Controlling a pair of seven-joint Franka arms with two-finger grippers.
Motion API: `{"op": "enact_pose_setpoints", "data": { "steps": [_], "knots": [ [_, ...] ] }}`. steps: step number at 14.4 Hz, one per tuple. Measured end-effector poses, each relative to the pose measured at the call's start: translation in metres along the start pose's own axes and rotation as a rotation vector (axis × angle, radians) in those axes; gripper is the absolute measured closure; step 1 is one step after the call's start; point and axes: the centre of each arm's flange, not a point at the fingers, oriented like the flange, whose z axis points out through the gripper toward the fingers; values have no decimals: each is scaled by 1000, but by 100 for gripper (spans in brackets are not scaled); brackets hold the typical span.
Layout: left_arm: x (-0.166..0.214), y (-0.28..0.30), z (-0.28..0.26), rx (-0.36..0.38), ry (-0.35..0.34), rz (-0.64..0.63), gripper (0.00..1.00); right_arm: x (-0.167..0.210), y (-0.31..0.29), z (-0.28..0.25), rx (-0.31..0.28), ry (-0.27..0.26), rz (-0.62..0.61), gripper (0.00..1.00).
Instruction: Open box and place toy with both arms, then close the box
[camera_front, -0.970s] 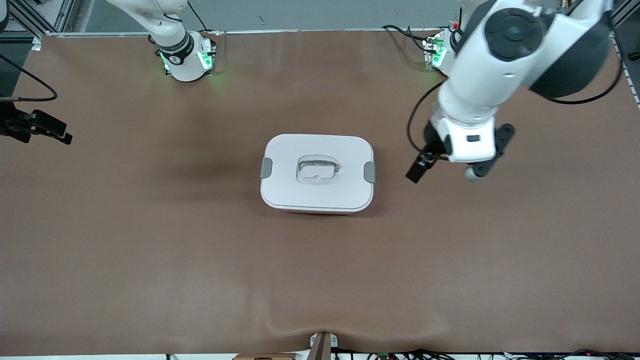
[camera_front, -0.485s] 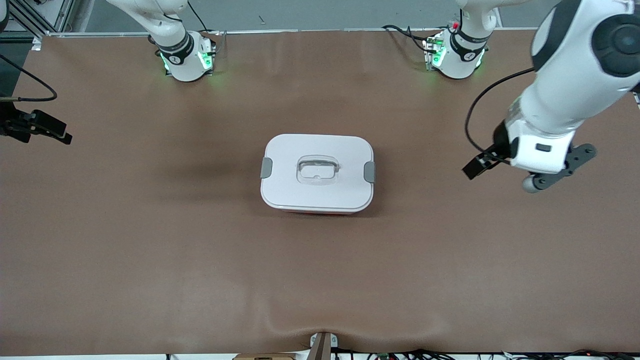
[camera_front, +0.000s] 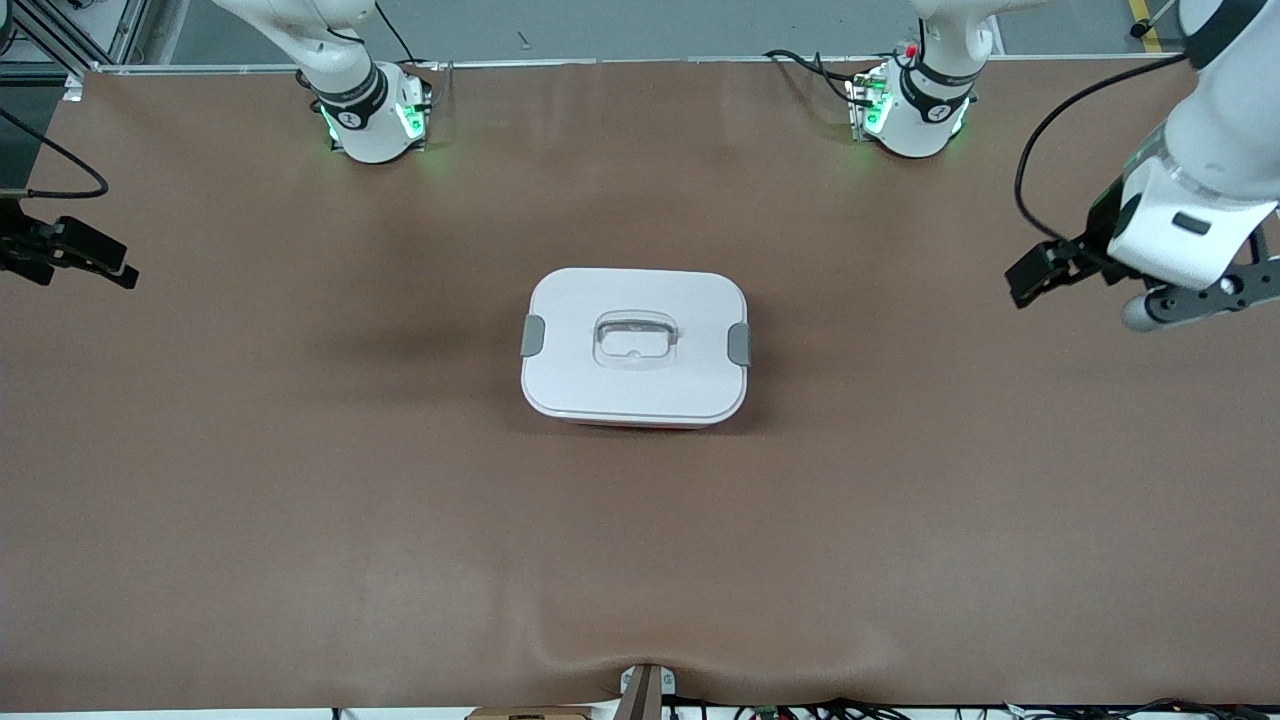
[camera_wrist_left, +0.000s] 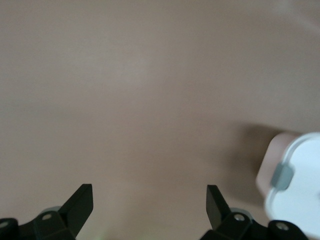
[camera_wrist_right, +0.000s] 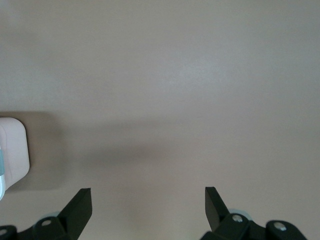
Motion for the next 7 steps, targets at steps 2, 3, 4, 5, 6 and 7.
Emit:
{"op": "enact_pose_setpoints", "data": {
  "steps": [2, 3, 4, 5, 6, 7],
  "knots": [
    [-10, -27, -14, -2, -21, 64, 0, 0, 0, 0, 0, 0, 0, 0],
    [-14, -43, -19, -12, -25, 95, 0, 0, 0, 0, 0, -1, 0, 0],
    [-19, -59, -23, -24, -26, 116, 0, 0, 0, 0, 0, -1, 0, 0],
    [-24, -70, -26, -31, -26, 125, 0, 0, 0, 0, 0, -1, 1, 0],
    [-28, -76, -27, -34, -28, 127, 0, 0, 0, 1, 0, -1, 1, 0],
    [-32, -78, -26, -34, -31, 127, 0, 0, 0, 1, 0, -1, 1, 0]
  ]
}}
